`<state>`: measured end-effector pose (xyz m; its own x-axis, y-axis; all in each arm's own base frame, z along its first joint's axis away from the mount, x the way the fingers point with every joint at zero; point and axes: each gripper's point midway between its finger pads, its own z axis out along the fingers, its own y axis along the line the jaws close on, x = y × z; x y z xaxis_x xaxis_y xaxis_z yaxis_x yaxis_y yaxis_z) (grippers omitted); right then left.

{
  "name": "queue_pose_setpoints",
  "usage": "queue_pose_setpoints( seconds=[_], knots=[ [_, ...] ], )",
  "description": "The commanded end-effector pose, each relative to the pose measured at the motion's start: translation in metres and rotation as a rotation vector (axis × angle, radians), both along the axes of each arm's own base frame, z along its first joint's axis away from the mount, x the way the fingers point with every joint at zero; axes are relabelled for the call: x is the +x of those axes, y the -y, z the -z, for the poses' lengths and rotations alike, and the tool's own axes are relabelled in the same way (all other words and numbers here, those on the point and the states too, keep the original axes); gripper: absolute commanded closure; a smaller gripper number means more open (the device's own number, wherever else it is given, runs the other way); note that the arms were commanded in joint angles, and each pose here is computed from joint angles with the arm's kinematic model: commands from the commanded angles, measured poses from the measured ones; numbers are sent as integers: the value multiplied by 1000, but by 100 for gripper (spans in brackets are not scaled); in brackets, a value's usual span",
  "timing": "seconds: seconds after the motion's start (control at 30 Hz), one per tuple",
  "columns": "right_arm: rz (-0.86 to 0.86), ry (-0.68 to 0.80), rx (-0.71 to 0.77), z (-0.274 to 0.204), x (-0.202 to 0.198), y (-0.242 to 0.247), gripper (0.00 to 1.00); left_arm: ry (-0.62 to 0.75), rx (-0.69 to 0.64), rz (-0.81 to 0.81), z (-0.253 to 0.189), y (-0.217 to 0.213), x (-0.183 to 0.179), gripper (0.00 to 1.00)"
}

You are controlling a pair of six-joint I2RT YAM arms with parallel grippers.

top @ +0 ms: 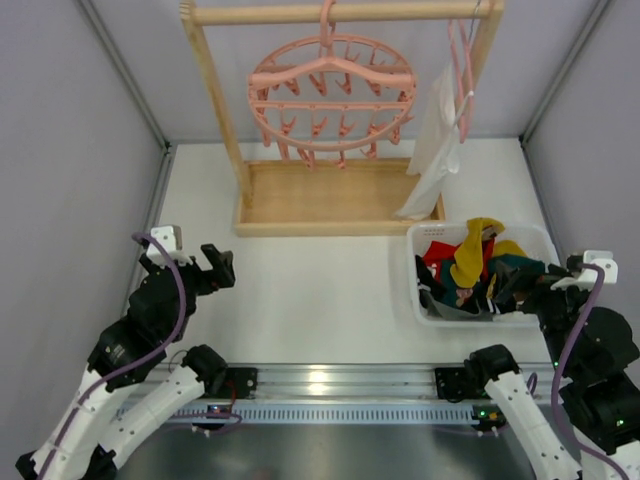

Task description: Remove the socks clipped to the hanger

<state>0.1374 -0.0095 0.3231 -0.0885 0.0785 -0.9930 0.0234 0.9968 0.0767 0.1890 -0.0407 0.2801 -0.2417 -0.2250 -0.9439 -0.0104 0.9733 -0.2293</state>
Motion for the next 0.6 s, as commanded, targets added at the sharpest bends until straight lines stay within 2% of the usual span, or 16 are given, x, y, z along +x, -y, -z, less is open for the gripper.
queue_pose_setpoints(
  seconds=[0.0, 0.57],
  knots=[
    [17, -6, -7, 1, 5, 2, 1, 22, 9, 21, -3, 6, 11, 1],
    [46, -26, 0, 6, 12, 4, 1, -13, 28, 13, 6, 6, 18, 1]
  ],
)
